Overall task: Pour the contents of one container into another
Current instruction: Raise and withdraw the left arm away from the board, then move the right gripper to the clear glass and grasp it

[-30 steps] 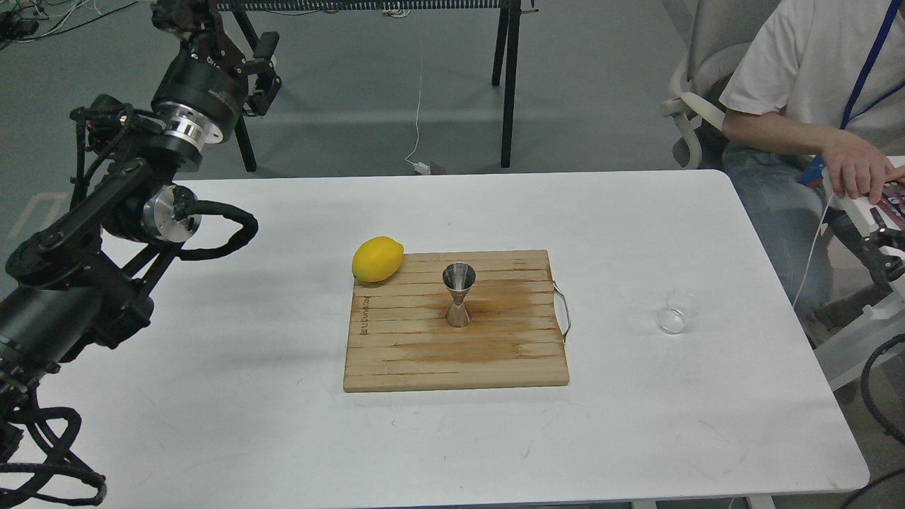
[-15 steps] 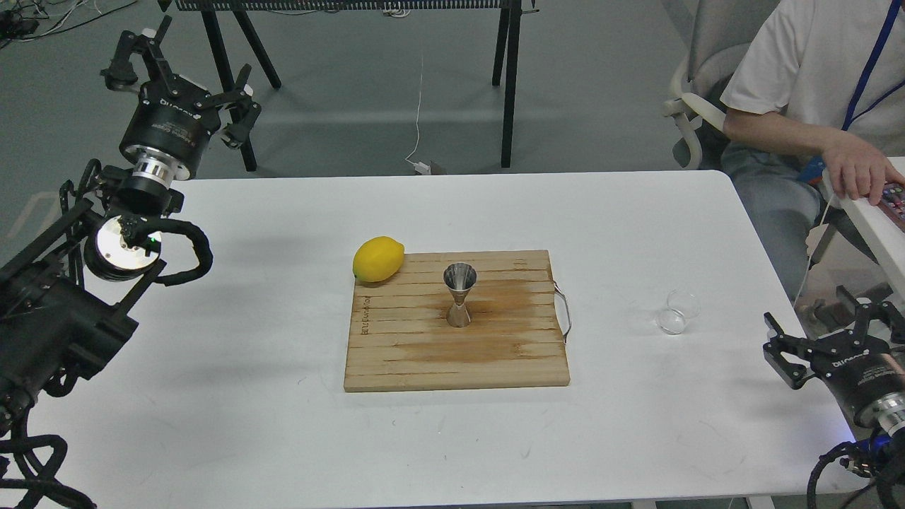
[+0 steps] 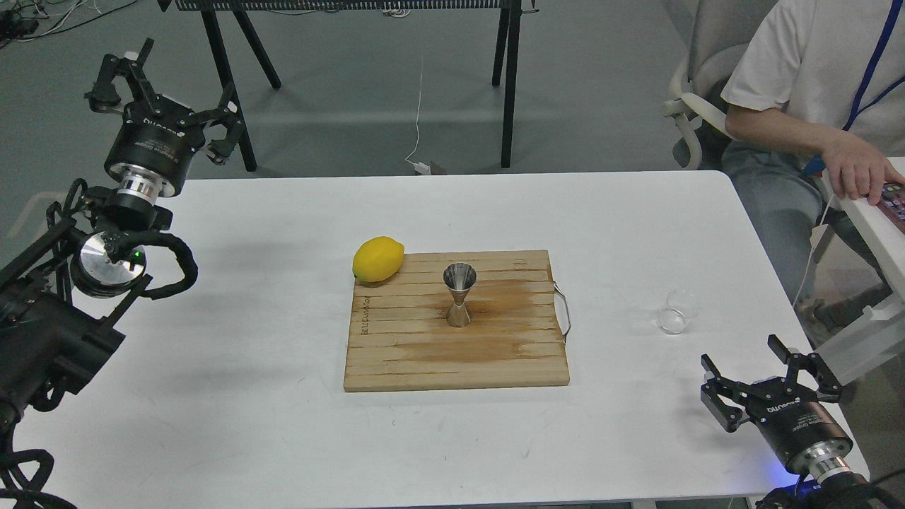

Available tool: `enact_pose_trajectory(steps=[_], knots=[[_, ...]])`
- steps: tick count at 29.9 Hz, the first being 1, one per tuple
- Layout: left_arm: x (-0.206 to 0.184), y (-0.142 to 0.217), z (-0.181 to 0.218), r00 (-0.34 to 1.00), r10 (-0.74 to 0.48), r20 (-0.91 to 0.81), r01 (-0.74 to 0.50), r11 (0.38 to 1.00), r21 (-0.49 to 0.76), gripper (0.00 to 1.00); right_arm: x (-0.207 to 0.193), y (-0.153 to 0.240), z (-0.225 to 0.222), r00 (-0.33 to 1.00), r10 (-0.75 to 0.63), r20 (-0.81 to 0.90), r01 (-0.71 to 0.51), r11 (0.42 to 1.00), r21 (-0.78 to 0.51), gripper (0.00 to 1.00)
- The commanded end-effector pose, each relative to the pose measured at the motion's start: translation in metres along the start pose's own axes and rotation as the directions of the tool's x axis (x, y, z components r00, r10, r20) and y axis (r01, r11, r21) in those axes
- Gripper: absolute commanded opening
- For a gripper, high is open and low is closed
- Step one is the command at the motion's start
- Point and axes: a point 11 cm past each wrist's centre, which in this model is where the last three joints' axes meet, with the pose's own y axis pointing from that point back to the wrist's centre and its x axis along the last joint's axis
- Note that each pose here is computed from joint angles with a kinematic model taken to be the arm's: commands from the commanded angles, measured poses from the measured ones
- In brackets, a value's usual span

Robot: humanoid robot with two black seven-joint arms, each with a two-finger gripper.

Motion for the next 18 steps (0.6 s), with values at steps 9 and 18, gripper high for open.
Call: enact_pose_trajectory(steps=[9,18], knots=[[0.01,0.008,0.016,0.999,0.011,0.04,-0.011,1.0,-0.006,1.0,-0.04,-0.034,-0.002,0.998,-0.062,0.019,0.061,0.998,0.028,1.0],[0.013,0.009,0.025,0.998,0.015,0.059,-0.015,1.0,-0.013,1.0,-0.028,-0.032,0.021,0.999,-0.029,0.023,0.03,0.999,-0.041,1.0]])
